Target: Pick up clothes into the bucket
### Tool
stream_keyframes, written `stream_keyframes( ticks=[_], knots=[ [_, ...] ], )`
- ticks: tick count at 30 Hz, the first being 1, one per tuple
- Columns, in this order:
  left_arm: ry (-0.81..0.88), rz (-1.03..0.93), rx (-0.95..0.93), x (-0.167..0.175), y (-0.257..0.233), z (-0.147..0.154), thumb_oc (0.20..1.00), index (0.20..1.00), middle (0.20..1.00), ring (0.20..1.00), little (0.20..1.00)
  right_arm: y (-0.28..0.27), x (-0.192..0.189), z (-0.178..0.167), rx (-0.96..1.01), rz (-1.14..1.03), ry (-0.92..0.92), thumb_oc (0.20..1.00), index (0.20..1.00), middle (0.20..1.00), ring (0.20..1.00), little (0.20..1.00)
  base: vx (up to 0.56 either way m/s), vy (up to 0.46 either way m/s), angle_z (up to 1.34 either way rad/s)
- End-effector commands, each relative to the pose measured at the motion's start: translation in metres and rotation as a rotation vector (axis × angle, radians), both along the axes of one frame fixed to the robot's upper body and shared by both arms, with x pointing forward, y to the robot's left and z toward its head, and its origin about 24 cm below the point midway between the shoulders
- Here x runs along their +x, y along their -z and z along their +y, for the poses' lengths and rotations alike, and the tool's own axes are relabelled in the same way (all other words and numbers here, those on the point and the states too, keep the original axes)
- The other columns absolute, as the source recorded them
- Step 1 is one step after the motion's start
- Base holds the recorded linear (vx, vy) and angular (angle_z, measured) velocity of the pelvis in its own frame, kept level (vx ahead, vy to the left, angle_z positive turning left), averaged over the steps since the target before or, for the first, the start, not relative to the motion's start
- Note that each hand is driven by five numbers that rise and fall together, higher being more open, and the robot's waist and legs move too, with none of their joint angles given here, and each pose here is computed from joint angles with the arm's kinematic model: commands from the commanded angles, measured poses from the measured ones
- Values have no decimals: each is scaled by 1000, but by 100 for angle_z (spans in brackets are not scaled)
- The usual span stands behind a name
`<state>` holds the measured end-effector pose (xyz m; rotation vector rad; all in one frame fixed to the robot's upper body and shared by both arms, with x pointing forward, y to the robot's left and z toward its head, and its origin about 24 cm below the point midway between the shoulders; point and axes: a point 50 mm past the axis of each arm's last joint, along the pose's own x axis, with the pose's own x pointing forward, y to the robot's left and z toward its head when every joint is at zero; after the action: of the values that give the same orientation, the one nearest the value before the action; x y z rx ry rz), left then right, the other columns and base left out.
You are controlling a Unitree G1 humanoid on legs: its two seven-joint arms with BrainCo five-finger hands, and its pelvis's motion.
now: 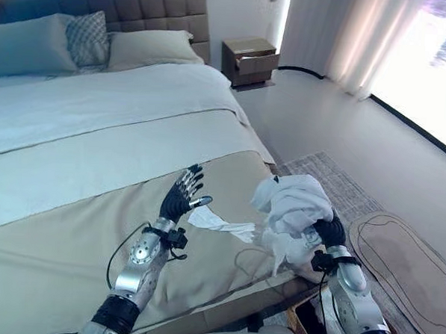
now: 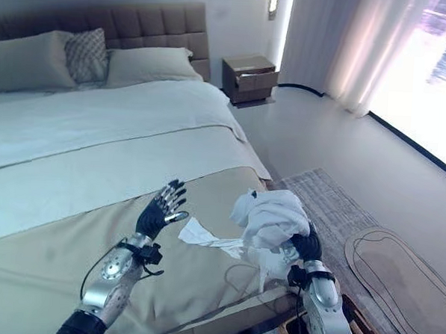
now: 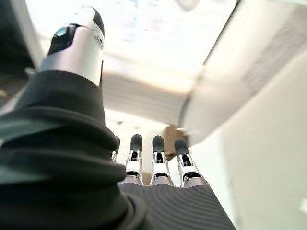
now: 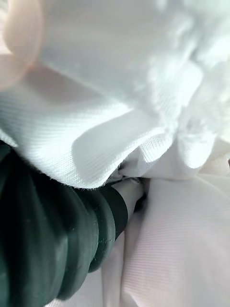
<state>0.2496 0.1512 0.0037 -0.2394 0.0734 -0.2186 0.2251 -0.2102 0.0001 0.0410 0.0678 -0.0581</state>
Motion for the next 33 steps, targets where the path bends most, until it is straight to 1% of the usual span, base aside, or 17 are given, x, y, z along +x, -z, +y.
stream_keyframes(
  ticks=[1,4,8,10,14,18,22,27,29,33],
  knots=[
    [-62,-87,32,16,-17,12,1000,1000,1000,1000,1000,-48,14,6,50,-264,3,200,200,200,200,200,-328,52,-69],
    [-63,-120,50,20,-25,13,1000,1000,1000,1000,1000,-50,15,5,52,-271,10,200,200,200,200,200,-190,14,-56],
    [-73,-146,2,24,-32,13,1000,1000,1000,1000,1000,-52,17,3,48,-284,25,200,200,200,200,200,-171,-61,-68],
    [-99,-135,-16,23,-30,18,1000,1000,1000,1000,1000,-56,23,10,49,-295,10,200,200,200,200,200,-130,-140,-95],
    [-133,-116,-23,19,-26,27,1000,1000,1000,1000,1000,-60,23,14,44,-302,-19,200,200,200,200,200,-78,-222,-100],
    [-136,-124,-39,16,-27,30,1000,1000,1000,1000,1000,-60,23,8,23,-297,-1,200,200,200,200,200,-52,-266,-67],
    [-114,-143,-51,15,-31,30,1000,1000,1000,1000,1000,-62,26,1,-1,-294,33,200,200,200,200,200,-54,-246,-30],
    [-65,-116,-135,6,-26,22,1000,1000,1000,1000,1000,-48,27,-11,-78,-219,78,200,200,200,200,200,-17,-249,12],
    [-39,-120,-177,-1,-27,22,1000,1000,1000,1000,1000,-48,31,-14,-139,-207,71,200,200,200,200,200,-27,-212,25],
    [-5,-147,-187,-10,-31,24,1000,1000,1000,1000,1000,-50,46,-22,-133,-207,115,200,200,200,200,200,-66,-122,7]
  ],
)
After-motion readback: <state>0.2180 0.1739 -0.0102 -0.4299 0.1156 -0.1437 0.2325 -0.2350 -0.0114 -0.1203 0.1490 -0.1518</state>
